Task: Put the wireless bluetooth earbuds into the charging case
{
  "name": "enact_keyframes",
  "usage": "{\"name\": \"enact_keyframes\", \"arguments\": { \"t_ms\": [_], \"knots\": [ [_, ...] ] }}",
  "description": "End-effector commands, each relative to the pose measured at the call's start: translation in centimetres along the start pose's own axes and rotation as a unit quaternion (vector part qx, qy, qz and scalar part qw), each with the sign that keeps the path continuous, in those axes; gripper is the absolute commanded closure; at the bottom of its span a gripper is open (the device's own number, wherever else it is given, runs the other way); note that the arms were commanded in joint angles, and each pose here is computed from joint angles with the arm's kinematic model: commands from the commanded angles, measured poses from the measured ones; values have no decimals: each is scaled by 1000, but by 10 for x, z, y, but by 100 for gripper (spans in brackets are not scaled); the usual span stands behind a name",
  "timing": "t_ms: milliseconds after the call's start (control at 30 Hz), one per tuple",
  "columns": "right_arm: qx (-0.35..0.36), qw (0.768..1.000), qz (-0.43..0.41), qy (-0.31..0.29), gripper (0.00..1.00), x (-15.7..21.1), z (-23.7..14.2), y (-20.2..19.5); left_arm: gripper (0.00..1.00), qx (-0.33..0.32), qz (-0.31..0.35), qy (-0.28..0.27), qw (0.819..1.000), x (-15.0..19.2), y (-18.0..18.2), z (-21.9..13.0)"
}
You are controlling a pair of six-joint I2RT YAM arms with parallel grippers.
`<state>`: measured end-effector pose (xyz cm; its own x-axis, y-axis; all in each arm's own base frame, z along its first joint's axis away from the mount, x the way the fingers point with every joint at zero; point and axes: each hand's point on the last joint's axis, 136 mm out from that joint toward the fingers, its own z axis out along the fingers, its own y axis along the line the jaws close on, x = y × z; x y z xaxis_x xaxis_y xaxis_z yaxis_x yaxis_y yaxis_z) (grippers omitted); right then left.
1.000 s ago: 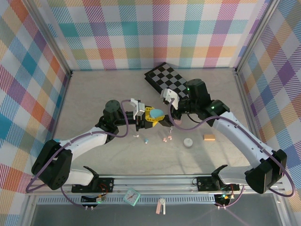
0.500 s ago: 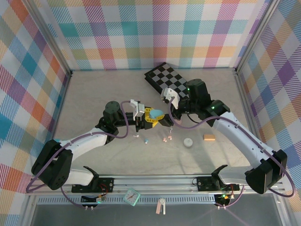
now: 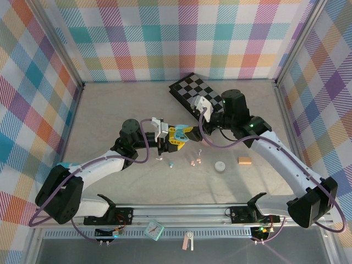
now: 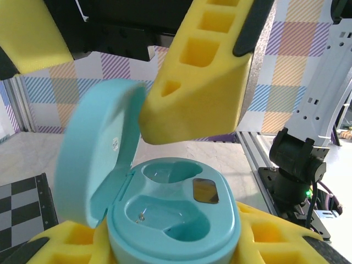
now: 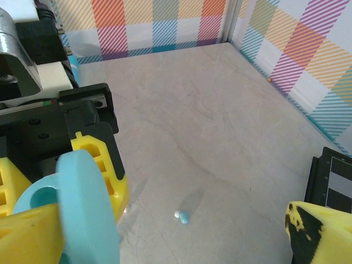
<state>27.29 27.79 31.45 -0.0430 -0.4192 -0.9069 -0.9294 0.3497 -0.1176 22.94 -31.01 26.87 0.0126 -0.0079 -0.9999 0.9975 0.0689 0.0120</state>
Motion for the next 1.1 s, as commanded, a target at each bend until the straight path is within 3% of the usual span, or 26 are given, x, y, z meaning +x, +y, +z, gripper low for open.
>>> {"name": "enact_keyframes", "arguments": {
  "t_ms": [0, 333, 533, 700, 1067],
  "knots": [
    [-7, 999, -21, -49, 1, -31, -18, 6, 64, 12, 20, -8, 1000, -4, -6, -3],
    [-29, 994, -21, -104, 1, -49, -44, 22, 64, -14, 20, -12, 1000, -2, 10, -13],
    [42, 987, 126, -90, 1, -34, -43, -11, 64, -61, 10, -27, 998, 3, 37, -33],
    [86, 950, 293, -61, 0, 15, -24, -40, 64, -103, 19, -29, 994, 2, 52, -53],
    [-12, 850, 510, 128, 11, 128, 65, -15, 64, -158, 36, -38, 986, -11, 64, -81]
  ]
}}
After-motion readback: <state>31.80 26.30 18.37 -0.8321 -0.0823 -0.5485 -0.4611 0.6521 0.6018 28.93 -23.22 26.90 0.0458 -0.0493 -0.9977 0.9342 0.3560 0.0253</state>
